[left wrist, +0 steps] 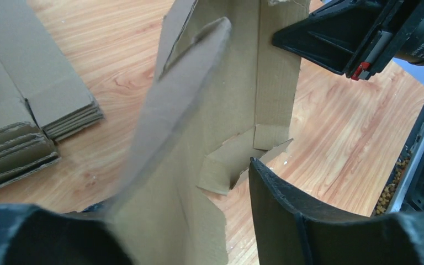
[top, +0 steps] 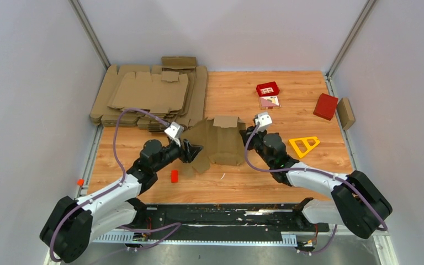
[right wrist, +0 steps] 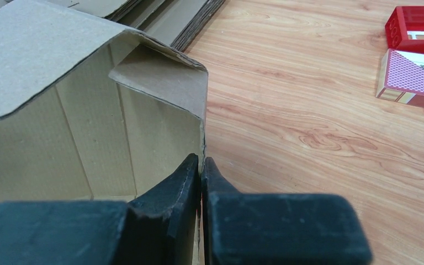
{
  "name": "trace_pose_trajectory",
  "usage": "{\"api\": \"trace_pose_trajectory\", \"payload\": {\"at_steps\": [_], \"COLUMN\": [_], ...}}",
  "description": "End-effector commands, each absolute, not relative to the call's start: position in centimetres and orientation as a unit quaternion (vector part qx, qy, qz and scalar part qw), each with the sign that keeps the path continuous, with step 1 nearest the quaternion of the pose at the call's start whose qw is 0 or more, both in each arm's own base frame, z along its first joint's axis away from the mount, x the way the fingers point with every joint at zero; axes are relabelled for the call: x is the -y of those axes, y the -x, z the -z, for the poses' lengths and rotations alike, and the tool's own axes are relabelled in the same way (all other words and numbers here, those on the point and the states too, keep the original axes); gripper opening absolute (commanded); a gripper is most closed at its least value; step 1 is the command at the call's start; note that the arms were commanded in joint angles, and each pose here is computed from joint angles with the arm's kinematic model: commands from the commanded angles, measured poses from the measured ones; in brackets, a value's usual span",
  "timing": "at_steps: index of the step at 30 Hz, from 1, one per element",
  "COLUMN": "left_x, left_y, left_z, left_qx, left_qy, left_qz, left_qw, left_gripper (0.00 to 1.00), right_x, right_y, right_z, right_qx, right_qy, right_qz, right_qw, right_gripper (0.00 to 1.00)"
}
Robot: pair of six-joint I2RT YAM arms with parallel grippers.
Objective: Fold the paper box
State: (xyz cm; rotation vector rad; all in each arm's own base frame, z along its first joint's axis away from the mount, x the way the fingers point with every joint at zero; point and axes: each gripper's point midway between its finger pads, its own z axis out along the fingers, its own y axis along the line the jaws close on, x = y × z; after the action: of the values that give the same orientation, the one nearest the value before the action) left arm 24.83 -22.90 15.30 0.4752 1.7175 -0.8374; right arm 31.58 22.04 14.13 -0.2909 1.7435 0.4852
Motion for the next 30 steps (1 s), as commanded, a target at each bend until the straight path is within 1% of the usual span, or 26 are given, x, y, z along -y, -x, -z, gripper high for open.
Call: {"api": "trace_pose_trajectory", "payload": {"at_steps": [1, 3, 5, 9, 12, 13, 14, 17, 21, 22, 23, 24, 25, 30], "left_x": [22.6, 22.6, 22.6, 22.4, 22.3, 22.2, 22.3, 22.6, 22.9, 23.0, 23.1, 23.2, 23.3, 23.5], "left_y": [-25.0, -25.0, -25.1, -25.1, -24.9, -24.8, -24.7, -24.2, -23.8, -23.8, -23.6, -23.6, -23.5, -23.4], "left_z": [-16.8, -16.6, -16.5, -16.9, -17.4, -17.4, -17.7, -18.3, -18.4, -18.5, -18.5, -18.5, -18.5, -18.5], "left_qx": [-0.710, -0.712, -0.717, -0.712, -0.700, -0.697, -0.691, -0.680, -0.673, -0.671, -0.670, -0.669, -0.668, -0.666], "left_qy": [-0.205, -0.206, -0.208, -0.211, -0.215, -0.217, -0.220, -0.233, -0.246, -0.249, -0.252, -0.254, -0.256, -0.263], "left_qz": [0.344, 0.344, 0.340, 0.334, 0.328, 0.327, 0.328, 0.327, 0.325, 0.325, 0.325, 0.325, 0.325, 0.319], "left_qw": [0.579, 0.576, 0.572, 0.581, 0.596, 0.600, 0.605, 0.614, 0.618, 0.618, 0.618, 0.619, 0.619, 0.620], "left_gripper": [0.53, 0.43, 0.36, 0.30, 0.25, 0.24, 0.24, 0.23, 0.23, 0.23, 0.22, 0.22, 0.22, 0.22], "right_x": [-21.9, -21.8, -21.7, -22.5, -23.2, -23.3, -23.1, -22.6, -24.0, -24.4, -24.8, -25.1, -25.3, -26.1], "right_y": [-32.1, -32.0, -32.0, -31.6, -31.4, -31.4, -31.4, -31.0, -28.8, -28.1, -27.5, -27.0, -26.7, -26.5], "right_z": [-16.7, -16.9, -17.0, -17.0, -16.2, -15.7, -15.1, -13.3, -11.0, -10.5, -10.1, -9.8, -9.4, -7.9], "right_qx": [-0.722, -0.719, -0.715, -0.705, -0.719, -0.727, -0.737, -0.758, -0.784, -0.788, -0.789, -0.790, -0.791, -0.806], "right_qy": [0.127, 0.129, 0.129, 0.138, 0.151, 0.155, 0.155, 0.157, 0.202, 0.218, 0.229, 0.238, 0.245, 0.262], "right_qz": [-0.207, -0.204, -0.204, -0.219, -0.219, -0.215, -0.207, -0.196, -0.232, -0.243, -0.254, -0.263, -0.269, -0.267], "right_qw": [0.649, 0.652, 0.656, 0.660, 0.643, 0.634, 0.625, 0.602, 0.539, 0.522, 0.510, 0.500, 0.492, 0.459], "right_gripper": [0.07, 0.08, 0.09, 0.12, 0.19, 0.24, 0.31, 0.44, 0.60, 0.65, 0.75, 0.89, 0.96, 0.97]}}
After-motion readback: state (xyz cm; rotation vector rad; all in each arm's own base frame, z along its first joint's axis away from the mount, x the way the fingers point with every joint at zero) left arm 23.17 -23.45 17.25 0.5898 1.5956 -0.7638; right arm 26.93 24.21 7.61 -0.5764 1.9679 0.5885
